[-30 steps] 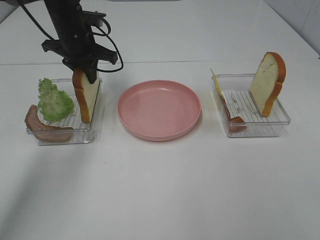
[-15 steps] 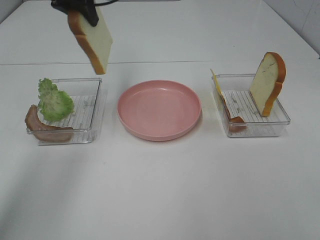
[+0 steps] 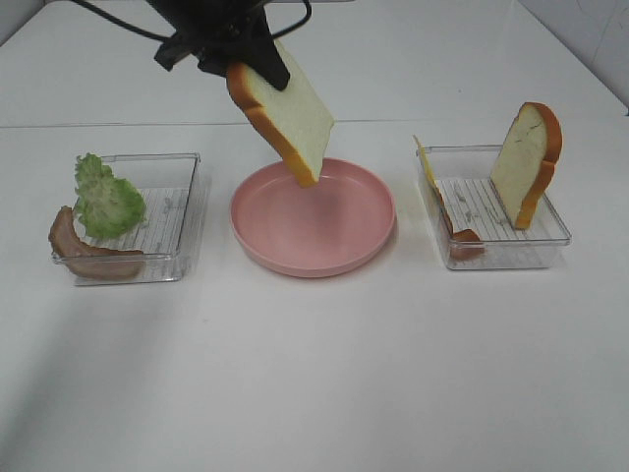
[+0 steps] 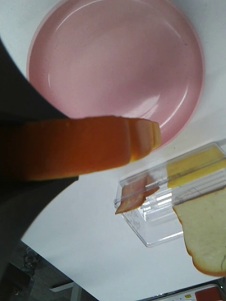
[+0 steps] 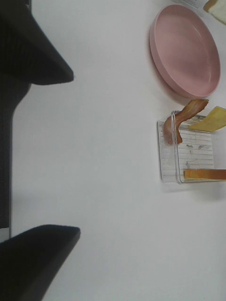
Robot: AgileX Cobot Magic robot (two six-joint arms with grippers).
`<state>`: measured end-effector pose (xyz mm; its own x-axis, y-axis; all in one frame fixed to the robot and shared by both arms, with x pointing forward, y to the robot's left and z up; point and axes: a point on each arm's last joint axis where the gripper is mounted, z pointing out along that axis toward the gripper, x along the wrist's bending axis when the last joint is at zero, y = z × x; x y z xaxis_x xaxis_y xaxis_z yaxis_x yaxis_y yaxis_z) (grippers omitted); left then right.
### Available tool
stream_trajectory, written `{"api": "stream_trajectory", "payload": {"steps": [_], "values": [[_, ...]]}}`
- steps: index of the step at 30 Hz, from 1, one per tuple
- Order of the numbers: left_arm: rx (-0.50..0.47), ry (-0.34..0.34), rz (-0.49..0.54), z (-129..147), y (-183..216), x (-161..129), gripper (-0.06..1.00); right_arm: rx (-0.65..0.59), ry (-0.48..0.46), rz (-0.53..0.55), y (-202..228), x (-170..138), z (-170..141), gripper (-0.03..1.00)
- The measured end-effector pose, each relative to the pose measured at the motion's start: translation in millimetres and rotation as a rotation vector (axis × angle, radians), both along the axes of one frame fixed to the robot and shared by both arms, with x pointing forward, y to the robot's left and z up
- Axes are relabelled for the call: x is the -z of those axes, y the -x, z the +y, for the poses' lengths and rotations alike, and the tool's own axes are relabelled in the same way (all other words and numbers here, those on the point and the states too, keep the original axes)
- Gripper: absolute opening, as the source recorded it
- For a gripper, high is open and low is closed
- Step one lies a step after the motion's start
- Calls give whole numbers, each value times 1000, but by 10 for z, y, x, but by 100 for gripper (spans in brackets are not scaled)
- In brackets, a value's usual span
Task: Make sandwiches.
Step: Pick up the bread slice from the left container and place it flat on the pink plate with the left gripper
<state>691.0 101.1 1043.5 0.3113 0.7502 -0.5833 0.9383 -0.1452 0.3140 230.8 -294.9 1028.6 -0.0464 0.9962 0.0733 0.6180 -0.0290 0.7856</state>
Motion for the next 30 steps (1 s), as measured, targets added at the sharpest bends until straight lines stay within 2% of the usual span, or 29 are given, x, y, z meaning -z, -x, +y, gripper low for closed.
{"api": "stream_trajectory", "payload": {"steps": [3, 8, 18, 24, 30], "values": [[-19, 21, 48, -51, -98, 288, 19, 0, 0, 0, 0, 0, 0, 79], [-15, 26, 77, -134, -148, 546, 19, 0, 0, 0, 0, 0, 0, 79], [-36, 27, 11, -387, -212, 860, 19, 0, 0, 0, 0, 0, 0, 79], [-44, 8, 52, -504, -208, 1168, 19, 0, 0, 0, 0, 0, 0, 79], [-59, 8, 78, -535, -199, 1241, 19, 0, 0, 0, 0, 0, 0, 79]]}}
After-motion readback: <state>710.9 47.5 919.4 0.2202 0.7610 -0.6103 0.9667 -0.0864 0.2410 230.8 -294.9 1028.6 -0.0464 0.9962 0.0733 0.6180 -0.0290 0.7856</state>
